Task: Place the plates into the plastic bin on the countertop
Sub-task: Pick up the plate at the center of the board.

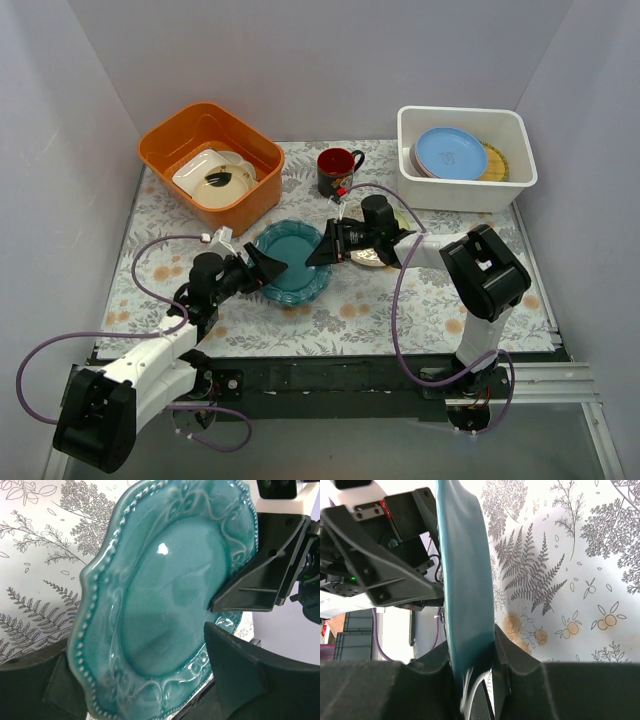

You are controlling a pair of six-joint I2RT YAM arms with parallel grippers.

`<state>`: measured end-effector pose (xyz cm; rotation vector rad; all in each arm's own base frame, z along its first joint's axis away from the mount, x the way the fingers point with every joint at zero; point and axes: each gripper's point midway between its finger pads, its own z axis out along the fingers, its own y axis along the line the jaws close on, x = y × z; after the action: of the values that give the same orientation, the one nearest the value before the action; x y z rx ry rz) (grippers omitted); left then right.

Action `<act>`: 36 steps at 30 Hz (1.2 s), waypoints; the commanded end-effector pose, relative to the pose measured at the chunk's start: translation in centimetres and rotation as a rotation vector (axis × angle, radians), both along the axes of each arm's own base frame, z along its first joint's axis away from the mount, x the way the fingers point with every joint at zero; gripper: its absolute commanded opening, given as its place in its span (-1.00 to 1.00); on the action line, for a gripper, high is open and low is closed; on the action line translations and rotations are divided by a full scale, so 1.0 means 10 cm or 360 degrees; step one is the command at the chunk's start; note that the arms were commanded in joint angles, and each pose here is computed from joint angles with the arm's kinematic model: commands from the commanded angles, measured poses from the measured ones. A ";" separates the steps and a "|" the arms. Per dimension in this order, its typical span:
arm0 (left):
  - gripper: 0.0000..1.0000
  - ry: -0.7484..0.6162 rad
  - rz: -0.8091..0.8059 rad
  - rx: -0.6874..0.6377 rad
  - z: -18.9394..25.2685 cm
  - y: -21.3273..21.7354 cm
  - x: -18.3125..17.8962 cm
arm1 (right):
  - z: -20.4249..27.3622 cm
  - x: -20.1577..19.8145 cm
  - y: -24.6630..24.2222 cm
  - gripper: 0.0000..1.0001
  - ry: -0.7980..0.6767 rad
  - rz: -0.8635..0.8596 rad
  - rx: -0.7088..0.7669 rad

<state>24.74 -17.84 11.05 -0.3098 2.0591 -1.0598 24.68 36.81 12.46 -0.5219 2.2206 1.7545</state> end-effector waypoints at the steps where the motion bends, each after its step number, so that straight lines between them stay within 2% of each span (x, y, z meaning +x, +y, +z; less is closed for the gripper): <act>1: 0.70 -0.0144 -0.0075 -0.0039 0.32 -0.10 0.07 | 0.57 -0.13 0.09 -0.97 -0.0206 0.0160 0.0183; 4: 0.94 -0.0132 -0.0067 -0.0029 0.31 -0.10 0.08 | 0.62 -0.13 0.09 -0.97 -0.0216 0.0161 0.0189; 5: 0.96 -0.0130 -0.0064 -0.0027 0.31 -0.10 0.08 | 0.62 -0.13 0.09 -0.97 -0.0224 0.0160 0.0189; 24: 0.96 -0.0160 0.0007 0.0014 0.40 -0.01 0.10 | 0.67 0.02 0.03 -0.97 -0.0260 0.0116 0.0158; 36: 0.96 -0.0209 0.0015 -0.0037 0.53 0.00 0.06 | 0.65 0.33 -0.25 -0.97 -0.0300 -0.0009 0.0086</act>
<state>25.05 -17.68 13.87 -0.2783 1.9988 -1.0479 25.81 34.68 12.65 -0.5274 2.2738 1.6909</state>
